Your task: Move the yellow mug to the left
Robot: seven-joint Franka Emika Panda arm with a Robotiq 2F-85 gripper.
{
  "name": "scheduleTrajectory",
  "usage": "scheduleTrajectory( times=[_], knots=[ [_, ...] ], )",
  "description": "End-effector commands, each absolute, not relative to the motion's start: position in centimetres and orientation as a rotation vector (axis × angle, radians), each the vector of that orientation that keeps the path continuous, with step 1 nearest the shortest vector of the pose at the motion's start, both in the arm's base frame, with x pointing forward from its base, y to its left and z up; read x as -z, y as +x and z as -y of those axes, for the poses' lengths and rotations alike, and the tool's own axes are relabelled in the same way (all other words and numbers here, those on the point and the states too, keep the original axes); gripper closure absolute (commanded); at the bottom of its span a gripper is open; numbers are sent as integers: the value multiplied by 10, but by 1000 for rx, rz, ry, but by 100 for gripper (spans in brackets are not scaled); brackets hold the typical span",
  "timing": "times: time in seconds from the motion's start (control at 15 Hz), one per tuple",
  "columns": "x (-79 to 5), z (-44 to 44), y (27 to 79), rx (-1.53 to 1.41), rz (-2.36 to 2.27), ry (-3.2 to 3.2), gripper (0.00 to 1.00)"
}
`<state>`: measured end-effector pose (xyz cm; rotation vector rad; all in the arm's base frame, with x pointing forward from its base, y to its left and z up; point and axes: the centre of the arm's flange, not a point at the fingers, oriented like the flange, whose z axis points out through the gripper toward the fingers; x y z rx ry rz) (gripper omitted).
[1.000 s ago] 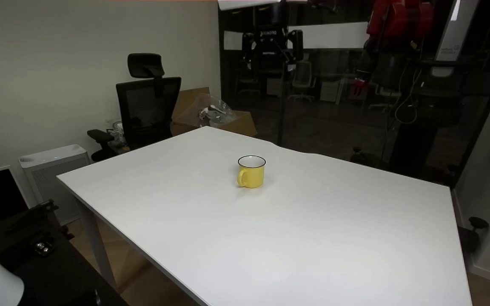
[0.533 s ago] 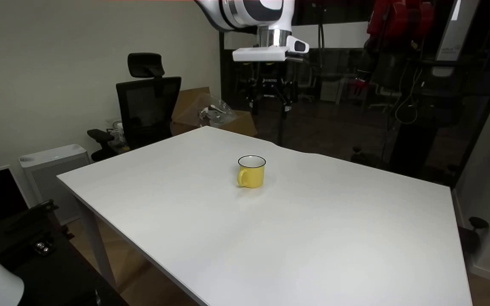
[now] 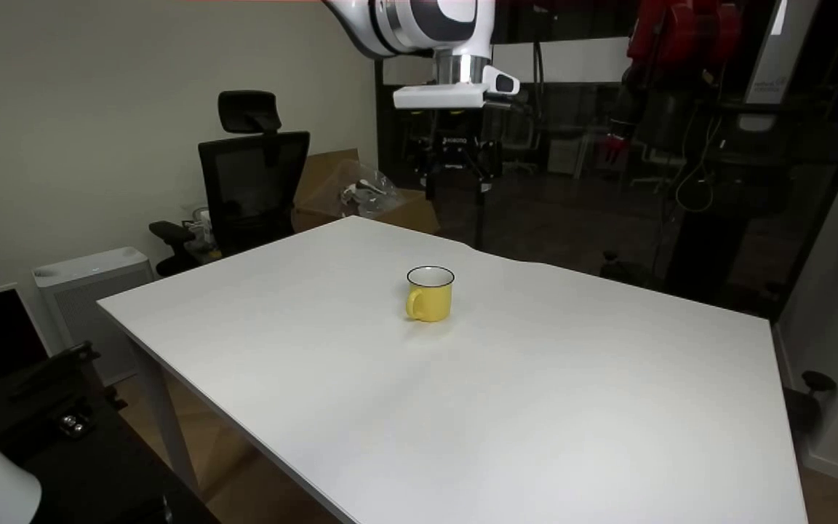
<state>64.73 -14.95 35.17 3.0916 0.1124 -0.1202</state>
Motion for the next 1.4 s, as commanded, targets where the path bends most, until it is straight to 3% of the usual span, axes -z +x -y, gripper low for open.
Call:
scheduleTrajectory(
  times=[0.0, 0.33, 1.33],
  knots=[
    [-317, 94, 678, 181, -290, 3057, 0],
    [-259, 33, 681, 243, -448, 3003, 0],
    [-200, 25, 650, 152, -464, 3021, 0]
  ],
)
